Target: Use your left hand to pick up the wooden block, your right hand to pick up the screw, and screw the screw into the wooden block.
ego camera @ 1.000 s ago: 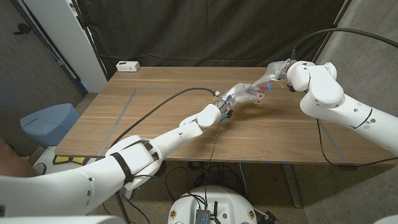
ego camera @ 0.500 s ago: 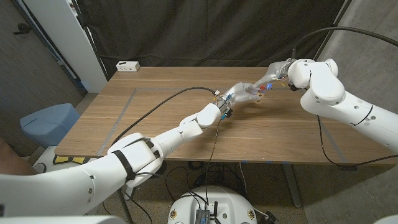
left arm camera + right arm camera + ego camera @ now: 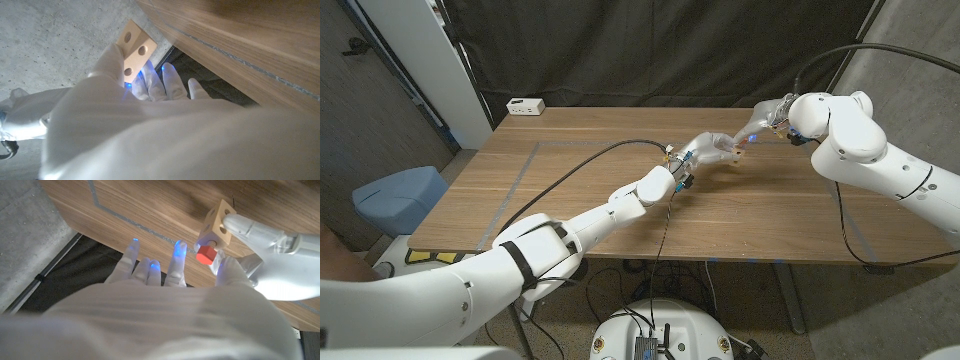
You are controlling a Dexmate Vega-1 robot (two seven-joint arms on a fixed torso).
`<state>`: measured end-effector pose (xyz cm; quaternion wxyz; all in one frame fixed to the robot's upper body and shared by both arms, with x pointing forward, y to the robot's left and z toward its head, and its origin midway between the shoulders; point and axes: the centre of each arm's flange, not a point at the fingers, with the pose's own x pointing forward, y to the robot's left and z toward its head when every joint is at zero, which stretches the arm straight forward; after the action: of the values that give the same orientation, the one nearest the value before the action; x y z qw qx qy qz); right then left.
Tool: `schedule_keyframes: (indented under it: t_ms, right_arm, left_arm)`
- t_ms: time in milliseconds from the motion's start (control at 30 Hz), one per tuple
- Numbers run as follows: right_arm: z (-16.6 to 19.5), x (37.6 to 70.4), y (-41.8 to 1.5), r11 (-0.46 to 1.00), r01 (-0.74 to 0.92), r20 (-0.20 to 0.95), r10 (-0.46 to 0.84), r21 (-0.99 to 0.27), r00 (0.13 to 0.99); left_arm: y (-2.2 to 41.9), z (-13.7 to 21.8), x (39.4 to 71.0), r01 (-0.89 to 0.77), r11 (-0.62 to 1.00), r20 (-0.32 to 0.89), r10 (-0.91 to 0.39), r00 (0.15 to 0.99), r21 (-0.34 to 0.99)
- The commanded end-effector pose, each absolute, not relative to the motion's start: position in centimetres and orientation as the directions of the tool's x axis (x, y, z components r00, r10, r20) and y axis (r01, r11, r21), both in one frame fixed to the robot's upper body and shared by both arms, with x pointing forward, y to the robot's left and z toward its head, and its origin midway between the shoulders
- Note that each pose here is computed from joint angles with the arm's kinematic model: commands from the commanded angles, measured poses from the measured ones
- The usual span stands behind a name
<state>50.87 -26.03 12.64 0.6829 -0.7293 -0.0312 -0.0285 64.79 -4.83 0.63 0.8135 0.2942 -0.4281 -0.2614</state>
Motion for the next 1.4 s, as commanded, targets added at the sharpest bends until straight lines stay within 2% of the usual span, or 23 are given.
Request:
schedule_keyframes:
  t_ms: [33, 1400]
  right_arm:
    - [12.71, 50.52, -26.41, -0.05, 0.074, 0.072, 0.044, -0.996, 0.996]
    - [13.0, 50.39, -26.15, -0.071, 0.094, 0.086, 0.105, -0.993, 0.991]
  left_arm:
    - [-4.76, 0.35, 64.68, 0.171, 0.69, 0.541, -0.676, 0.501, 0.704]
    - [-5.05, 0.31, 64.48, 0.175, 0.681, 0.534, -0.685, 0.495, 0.711]
